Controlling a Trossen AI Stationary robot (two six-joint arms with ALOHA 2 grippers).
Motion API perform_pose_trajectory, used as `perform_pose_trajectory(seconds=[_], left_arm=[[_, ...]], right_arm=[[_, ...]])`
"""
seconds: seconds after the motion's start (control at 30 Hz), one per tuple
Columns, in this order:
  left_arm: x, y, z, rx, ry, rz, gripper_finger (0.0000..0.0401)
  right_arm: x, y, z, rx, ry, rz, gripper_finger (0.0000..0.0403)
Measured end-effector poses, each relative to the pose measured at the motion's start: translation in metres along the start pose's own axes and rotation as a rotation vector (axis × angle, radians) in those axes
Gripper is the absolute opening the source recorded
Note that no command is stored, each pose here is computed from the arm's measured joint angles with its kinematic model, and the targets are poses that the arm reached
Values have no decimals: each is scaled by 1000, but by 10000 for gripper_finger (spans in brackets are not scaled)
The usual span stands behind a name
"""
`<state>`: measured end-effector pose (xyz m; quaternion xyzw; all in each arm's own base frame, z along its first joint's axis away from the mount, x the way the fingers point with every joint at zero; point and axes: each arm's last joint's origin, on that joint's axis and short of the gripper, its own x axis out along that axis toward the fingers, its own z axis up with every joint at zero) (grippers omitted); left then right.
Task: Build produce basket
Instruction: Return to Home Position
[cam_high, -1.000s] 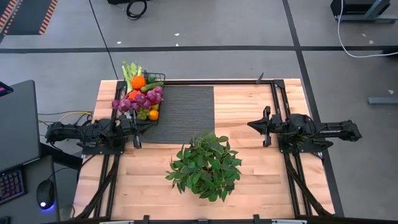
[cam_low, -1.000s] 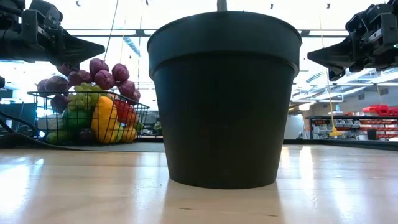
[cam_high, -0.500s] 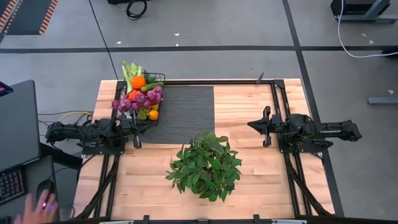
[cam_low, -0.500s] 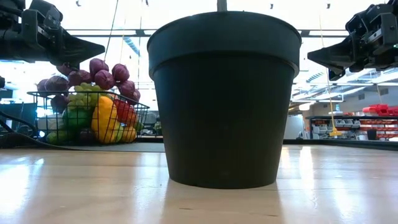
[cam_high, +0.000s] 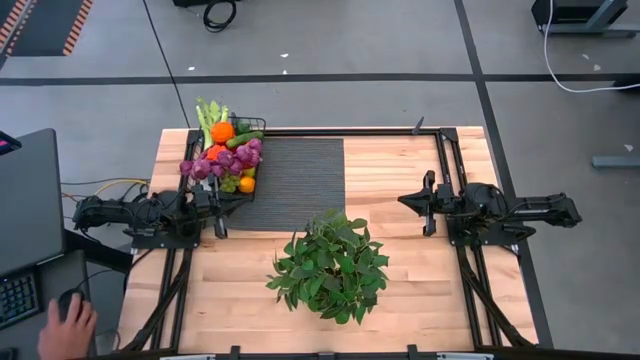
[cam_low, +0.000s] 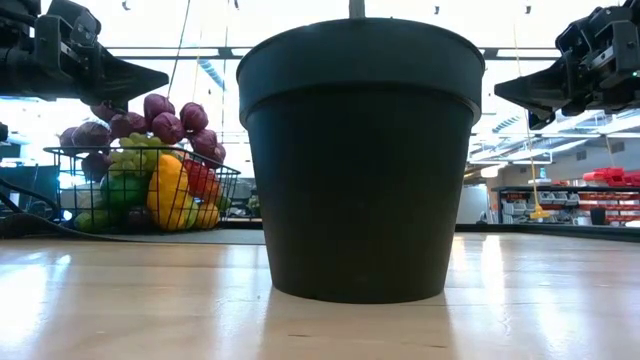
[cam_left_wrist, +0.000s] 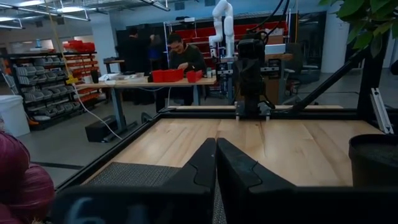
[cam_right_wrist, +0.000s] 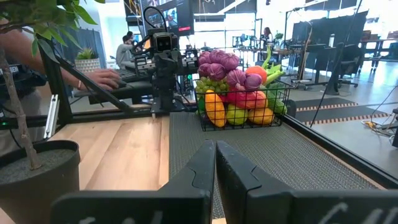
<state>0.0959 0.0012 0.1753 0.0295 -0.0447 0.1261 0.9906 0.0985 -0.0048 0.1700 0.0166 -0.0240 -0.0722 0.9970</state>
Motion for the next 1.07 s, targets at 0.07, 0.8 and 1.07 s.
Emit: perform_pose_trajectory(seconds=[0.07, 0.8, 1.07], left_arm=[[0, 0, 0, 0, 0, 0, 19], [0, 0, 0, 0, 0, 0, 26], [0, 0, 0, 0, 0, 0, 29]], right_arm=[[0, 0, 0, 0, 0, 0, 23], [0, 0, 0, 0, 0, 0, 23], [0, 0, 0, 0, 0, 0, 23]])
